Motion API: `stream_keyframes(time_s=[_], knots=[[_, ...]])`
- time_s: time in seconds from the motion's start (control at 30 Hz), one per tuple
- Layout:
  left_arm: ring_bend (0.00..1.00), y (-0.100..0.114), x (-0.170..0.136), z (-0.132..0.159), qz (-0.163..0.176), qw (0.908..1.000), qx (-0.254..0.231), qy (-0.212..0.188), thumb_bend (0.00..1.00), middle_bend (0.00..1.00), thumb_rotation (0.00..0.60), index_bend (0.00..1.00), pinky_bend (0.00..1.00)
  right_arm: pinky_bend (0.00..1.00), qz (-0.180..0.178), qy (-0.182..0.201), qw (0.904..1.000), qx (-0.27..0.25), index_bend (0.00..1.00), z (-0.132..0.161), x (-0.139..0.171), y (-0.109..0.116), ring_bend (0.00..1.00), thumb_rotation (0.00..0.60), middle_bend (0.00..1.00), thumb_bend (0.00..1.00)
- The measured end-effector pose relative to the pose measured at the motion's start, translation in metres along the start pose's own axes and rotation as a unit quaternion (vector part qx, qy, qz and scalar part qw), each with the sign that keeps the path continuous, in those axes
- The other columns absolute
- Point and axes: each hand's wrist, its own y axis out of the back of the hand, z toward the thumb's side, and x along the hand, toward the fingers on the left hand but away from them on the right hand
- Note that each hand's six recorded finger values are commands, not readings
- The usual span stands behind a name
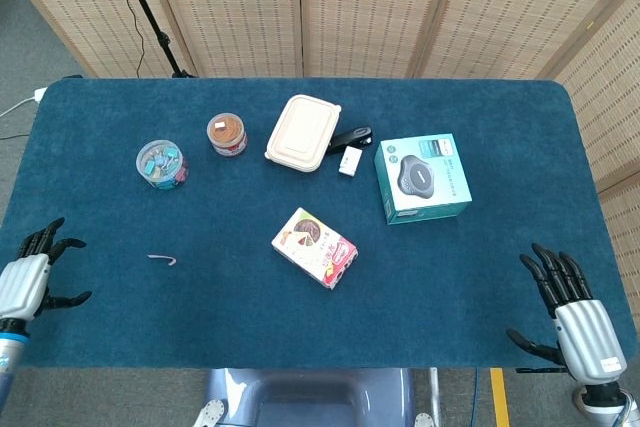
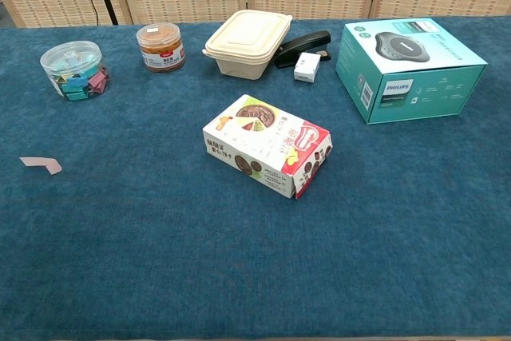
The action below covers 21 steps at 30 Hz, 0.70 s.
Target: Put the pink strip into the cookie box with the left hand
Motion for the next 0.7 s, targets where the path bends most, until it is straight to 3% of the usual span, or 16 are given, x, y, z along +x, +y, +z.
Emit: stream_keyframes(time_s=[0.17, 0.4, 0.7], knots=[[0.00, -0.016, 0.023, 0.012, -0.006, 0.9998, 0.017, -0.002, 0.20, 0.00, 0.600, 0.42, 0.00, 0.00, -0.004, -0.003, 1.0000, -0.008, 0.00, -0.003, 0.000, 0.004, 0.00, 0.600, 0.00, 0.00], [0.00, -0.034, 0.044, 0.033, -0.008, 0.9994, 0.031, -0.009, 0.29, 0.00, 0.600, 0.42, 0.00, 0.00, -0.006, -0.004, 0.9999, -0.012, 0.00, -0.004, 0.000, 0.006, 0.00, 0.600, 0.00, 0.00], [0.00, -0.060, 0.062, 0.054, -0.019, 0.9992, 0.032, -0.014, 0.32, 0.00, 0.600, 0.42, 0.00, 0.00, -0.007, -0.005, 0.9998, -0.015, 0.00, -0.006, 0.000, 0.008, 0.00, 0.600, 0.00, 0.00]])
